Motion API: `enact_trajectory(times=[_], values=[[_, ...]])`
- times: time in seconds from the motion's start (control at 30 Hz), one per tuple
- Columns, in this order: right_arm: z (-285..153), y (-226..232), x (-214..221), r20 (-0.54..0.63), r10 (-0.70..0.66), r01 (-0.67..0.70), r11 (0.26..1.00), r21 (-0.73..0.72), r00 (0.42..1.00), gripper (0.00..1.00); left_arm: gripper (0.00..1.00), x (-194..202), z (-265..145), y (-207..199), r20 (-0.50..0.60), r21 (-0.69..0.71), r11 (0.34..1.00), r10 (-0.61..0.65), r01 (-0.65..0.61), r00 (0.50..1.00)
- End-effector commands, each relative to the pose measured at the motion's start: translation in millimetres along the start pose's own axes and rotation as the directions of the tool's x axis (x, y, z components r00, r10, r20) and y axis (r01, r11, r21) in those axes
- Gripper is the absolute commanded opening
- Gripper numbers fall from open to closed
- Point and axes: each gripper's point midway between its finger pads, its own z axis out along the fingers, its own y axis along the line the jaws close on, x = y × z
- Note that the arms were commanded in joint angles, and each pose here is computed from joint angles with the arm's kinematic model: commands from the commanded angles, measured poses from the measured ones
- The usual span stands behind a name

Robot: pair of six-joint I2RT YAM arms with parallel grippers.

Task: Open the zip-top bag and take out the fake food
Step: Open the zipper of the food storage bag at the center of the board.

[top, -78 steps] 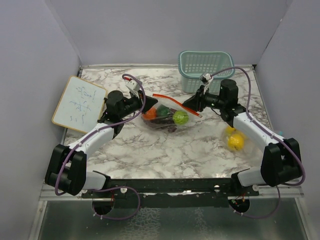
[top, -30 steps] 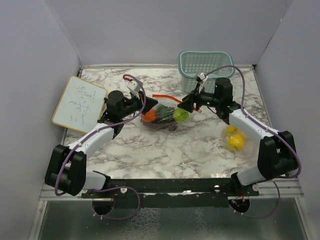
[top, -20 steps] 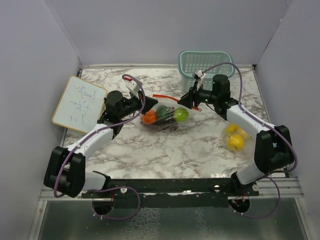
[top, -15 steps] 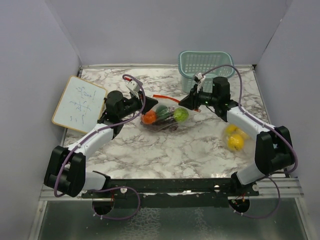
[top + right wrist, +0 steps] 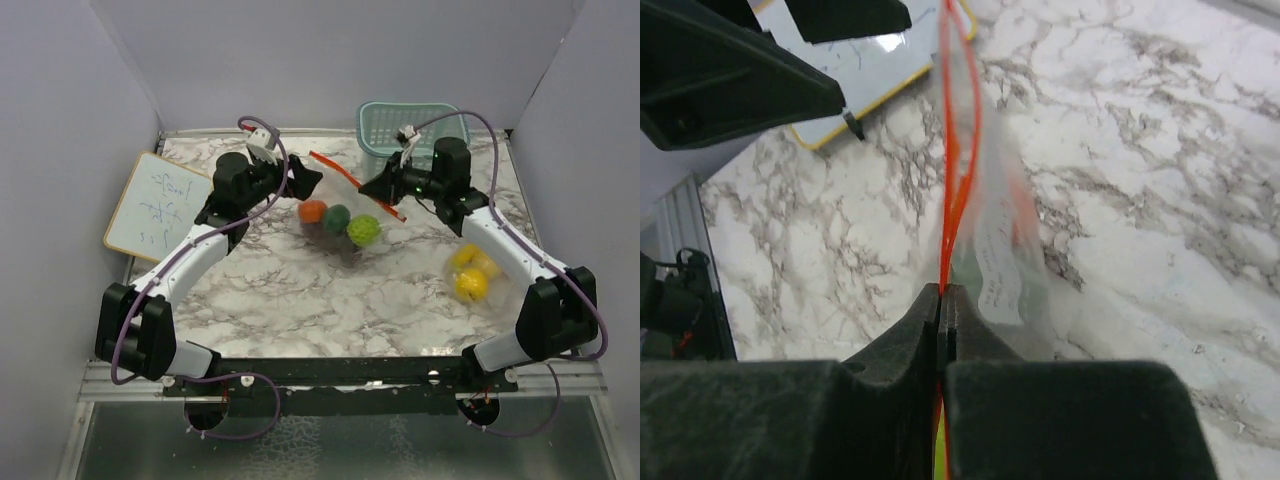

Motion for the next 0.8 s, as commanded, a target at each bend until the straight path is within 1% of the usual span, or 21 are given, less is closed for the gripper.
enact_trajectory(times=[0.0, 0.03, 0.1, 0.2, 0.3, 0.33, 0.4, 0.5, 0.53, 0.63, 0.67, 0.73, 0.77], values=[[-7.1, 2.1, -76.9, 0.088, -0.020, 0.012, 0.996, 0.090, 0.996, 0.01, 0.99, -20.6, -16.8, 49.0, 0.064, -0.246, 0.962, -0.106, 0.119, 0.992], [-7.7, 0.4, -83.7, 0.091, -0.010, 0.000, 0.994, 0.110, 0.996, 0.01, 0.99, -22.0, -21.4, 52.8, 0.076, -0.265, 0.953, -0.133, 0.148, 0.988], [-9.0, -1.8, -94.3, 0.111, 0.026, -0.042, 0.989, 0.141, 0.994, 0.02, 0.99, -23.2, -31.3, 59.3, 0.087, -0.319, 0.933, -0.146, 0.166, 0.985], [-12.9, -7.7, -100.7, 0.185, 0.129, -0.164, 0.967, 0.193, 0.974, 0.02, 0.99, -30.7, -57.5, 66.7, 0.162, -0.409, 0.891, -0.142, 0.197, 0.977], [-7.8, 9.3, -90.6, 0.256, 0.229, -0.261, 0.960, 0.098, 0.939, 0.01, 0.99, -34.2, -79.7, 67.0, 0.224, -0.450, 0.861, -0.148, 0.237, 0.963], [-4.0, 11.1, -84.0, 0.263, 0.242, -0.277, 0.955, 0.105, 0.934, 0.01, 0.99, -31.4, -83.0, 65.1, 0.219, -0.447, 0.862, -0.152, 0.238, 0.964], [7.7, 22.1, -78.6, 0.250, 0.219, -0.255, 0.959, 0.126, 0.943, 0.01, 0.99, -27.5, -85.7, 61.2, 0.205, -0.442, 0.861, -0.176, 0.251, 0.963], [27.6, 45.5, -73.4, 0.223, 0.224, -0.246, 0.967, 0.073, 0.949, 0.01, 0.99, -12.9, -92.0, 63.6, 0.192, -0.467, 0.832, -0.235, 0.299, 0.953], [33.9, 53.3, -74.0, 0.221, 0.229, -0.245, 0.968, 0.051, 0.948, 0.01, 0.99, -7.4, -94.7, 64.0, 0.199, -0.468, 0.828, -0.242, 0.309, 0.950], [49.9, 75.5, -82.3, 0.226, 0.235, -0.240, 0.971, -0.006, 0.945, 0.01, 0.99, 1.4, -107.8, 67.2, 0.272, -0.465, 0.802, -0.273, 0.375, 0.923], [51.9, 81.3, -86.6, 0.234, 0.242, -0.243, 0.970, -0.022, 0.942, 0.01, 0.99, -0.1, -110.9, 65.5, 0.291, -0.453, 0.804, -0.274, 0.385, 0.917], [52.7, 81.3, -89.1, 0.254, 0.267, -0.270, 0.963, -0.020, 0.930, 0.01, 0.99, -5.2, -114.4, 61.3, 0.304, -0.437, 0.817, -0.259, 0.376, 0.917], [52.0, 75.0, -85.7, 0.264, 0.281, -0.294, 0.956, 0.011, 0.923, 0.01, 0.99, -7.6, -115.6, 59.5, 0.304, -0.433, 0.823, -0.250, 0.367, 0.919]])
